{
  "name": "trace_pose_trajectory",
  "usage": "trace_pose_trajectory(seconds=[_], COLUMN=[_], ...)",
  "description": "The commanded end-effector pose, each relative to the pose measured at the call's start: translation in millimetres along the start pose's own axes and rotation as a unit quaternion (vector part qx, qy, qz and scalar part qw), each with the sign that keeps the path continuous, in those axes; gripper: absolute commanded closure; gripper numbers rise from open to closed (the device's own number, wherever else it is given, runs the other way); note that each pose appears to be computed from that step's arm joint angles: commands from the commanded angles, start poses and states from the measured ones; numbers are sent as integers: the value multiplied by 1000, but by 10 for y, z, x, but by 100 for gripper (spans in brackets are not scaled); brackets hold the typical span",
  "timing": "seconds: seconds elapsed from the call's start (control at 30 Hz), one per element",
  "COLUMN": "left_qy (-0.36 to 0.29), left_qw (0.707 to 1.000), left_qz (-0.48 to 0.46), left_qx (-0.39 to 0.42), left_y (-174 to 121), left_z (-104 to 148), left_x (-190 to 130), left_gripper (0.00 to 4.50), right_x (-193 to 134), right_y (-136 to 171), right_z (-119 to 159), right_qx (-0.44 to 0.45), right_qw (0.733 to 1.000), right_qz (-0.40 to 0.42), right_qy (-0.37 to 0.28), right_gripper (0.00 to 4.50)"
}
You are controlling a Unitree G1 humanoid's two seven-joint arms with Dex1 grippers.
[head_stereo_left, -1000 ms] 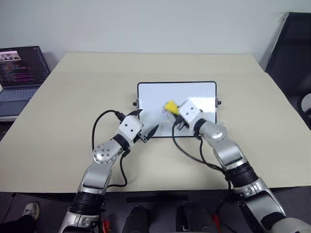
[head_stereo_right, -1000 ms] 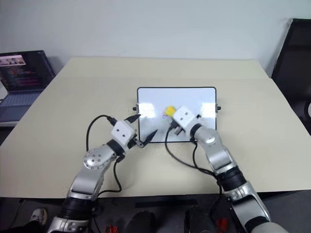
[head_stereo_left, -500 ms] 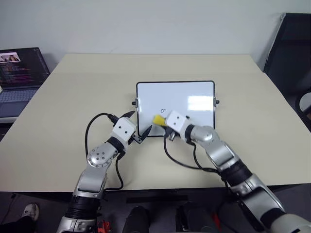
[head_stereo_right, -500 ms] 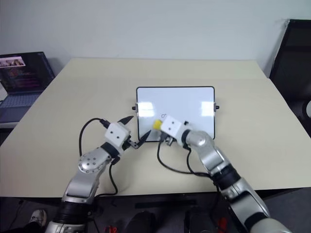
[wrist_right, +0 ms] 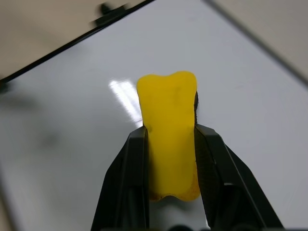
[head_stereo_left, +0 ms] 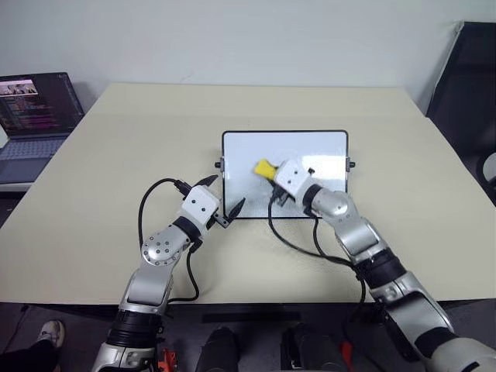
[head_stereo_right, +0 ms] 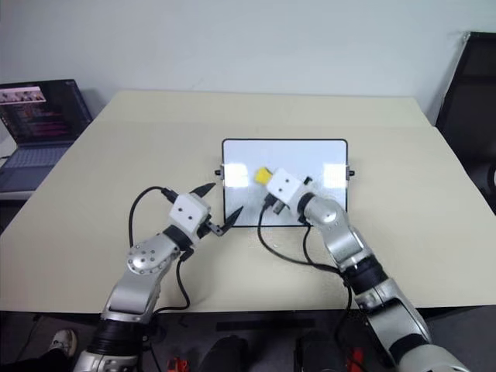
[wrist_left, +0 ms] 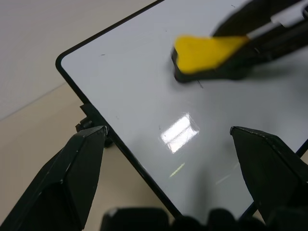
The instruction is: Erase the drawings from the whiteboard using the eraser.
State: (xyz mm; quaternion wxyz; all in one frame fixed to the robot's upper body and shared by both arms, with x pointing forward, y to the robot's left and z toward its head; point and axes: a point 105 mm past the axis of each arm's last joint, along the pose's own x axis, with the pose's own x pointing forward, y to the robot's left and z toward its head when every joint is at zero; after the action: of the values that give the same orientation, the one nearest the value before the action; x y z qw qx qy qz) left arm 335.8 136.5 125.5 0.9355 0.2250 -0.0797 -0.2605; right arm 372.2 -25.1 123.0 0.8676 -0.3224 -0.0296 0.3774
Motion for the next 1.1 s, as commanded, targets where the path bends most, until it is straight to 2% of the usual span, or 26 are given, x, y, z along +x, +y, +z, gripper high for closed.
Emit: trace_pose_trajectory(seconds=[0.03,0.17,0.47,0.63,0.73,0.9,1.0,1.1], left_qy=[-31,-30,-28,-29,-32,-33,-34,-34], left_qw=[1000,1000,1000,1000,999,999,999,999], left_qz=[1,3,7,3,-1,-2,-1,-4], left_qx=[8,8,6,5,3,7,7,5], left_y=[26,30,27,1,-22,8,19,0], left_z=[153,144,138,141,153,158,160,164], left_x=[38,32,21,28,38,55,57,67], left_gripper=[0,0,0,0,0,0,0,0], right_x=[-64,-69,51,42,48,-21,-64,-101], right_y=[293,307,-434,-566,-383,211,260,147], right_z=[-275,-270,-111,-130,-164,-223,-214,-200], right_qx=[-6,-7,8,7,4,-16,-16,-2], right_qw=[996,995,996,992,996,998,997,999], right_qz=[65,74,-84,-121,-79,51,61,35], right_qy=[59,62,30,27,29,34,34,29], right_gripper=[351,351,351,351,351,351,351,351])
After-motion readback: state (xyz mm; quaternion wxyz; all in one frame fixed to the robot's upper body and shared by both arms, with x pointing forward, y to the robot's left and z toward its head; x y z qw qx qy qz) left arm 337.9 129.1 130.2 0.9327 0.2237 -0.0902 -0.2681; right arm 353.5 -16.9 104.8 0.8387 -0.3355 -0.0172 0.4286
